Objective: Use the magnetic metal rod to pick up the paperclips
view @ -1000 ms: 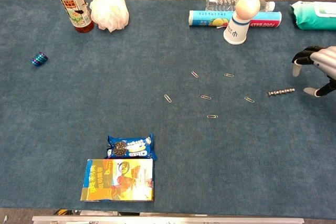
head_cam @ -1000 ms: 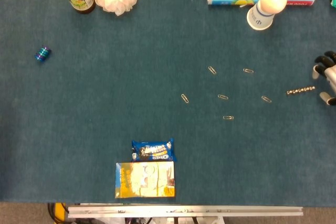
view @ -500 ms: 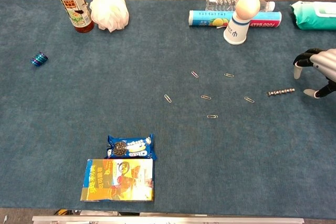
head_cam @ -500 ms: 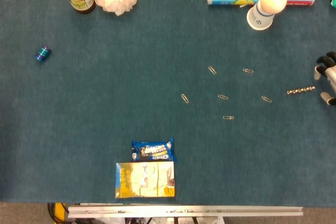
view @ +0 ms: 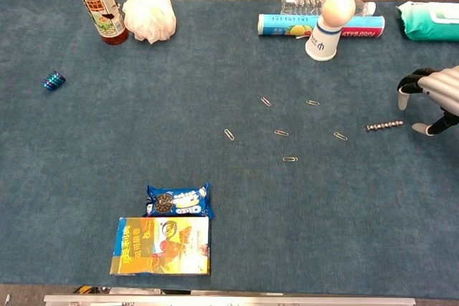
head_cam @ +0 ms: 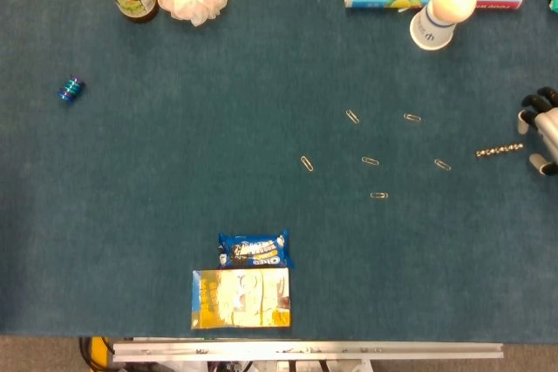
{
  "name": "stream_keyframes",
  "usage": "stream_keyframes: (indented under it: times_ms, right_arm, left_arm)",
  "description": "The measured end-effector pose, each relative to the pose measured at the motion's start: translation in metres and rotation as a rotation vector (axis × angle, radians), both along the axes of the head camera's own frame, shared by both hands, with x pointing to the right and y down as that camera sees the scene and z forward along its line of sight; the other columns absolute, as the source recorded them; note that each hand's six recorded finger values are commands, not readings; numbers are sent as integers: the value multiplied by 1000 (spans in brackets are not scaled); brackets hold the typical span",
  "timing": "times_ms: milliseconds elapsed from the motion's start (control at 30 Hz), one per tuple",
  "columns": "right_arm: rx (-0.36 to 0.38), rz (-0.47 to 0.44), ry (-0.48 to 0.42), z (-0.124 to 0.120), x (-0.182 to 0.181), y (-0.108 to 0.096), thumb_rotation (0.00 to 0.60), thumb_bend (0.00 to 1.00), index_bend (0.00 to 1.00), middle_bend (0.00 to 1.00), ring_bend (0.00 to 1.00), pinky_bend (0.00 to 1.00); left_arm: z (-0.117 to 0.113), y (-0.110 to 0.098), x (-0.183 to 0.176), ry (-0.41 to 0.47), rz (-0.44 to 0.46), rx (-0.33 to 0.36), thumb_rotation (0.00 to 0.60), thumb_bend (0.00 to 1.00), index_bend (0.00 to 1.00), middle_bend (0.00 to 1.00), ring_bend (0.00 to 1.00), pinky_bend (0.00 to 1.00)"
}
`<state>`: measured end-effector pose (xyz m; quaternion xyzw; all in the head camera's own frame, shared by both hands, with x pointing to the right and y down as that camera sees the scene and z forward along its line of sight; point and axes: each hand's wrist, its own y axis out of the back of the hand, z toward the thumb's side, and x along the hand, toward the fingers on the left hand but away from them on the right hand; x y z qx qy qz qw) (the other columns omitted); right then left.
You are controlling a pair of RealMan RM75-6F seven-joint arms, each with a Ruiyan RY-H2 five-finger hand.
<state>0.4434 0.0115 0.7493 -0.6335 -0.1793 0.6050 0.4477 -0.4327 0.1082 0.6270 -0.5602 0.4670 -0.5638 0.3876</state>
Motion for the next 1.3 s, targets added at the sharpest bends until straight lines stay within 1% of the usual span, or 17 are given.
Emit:
stream_keyframes:
  times_ms: [533, 700, 1000, 1300]
  right_arm:
    - [-17, -12, 39, 10, -4, 1, 600, 234, 456, 243, 136, 306]
    - [-17, -16, 42, 13, -8, 0, 600, 257, 456, 243, 136, 306]
    - [-18, -33, 58, 15, -13, -4, 600, 268, 456, 243, 136, 306]
    - [-25, -35, 68, 14, -13, -3, 600, 277, 456, 243, 136, 306]
  left_arm:
    - [2, 0, 0, -2, -1, -11, 600, 121, 398, 468, 391, 572]
    - [1, 0, -1, 0, -2, -7, 600, 121, 399, 468, 391, 572]
    - [0, 1, -1, 1, -5, -5, 600, 121, 399, 468, 391, 572]
    - [0, 1, -3, 9, -10, -9, 600, 121, 399, 468, 391, 572]
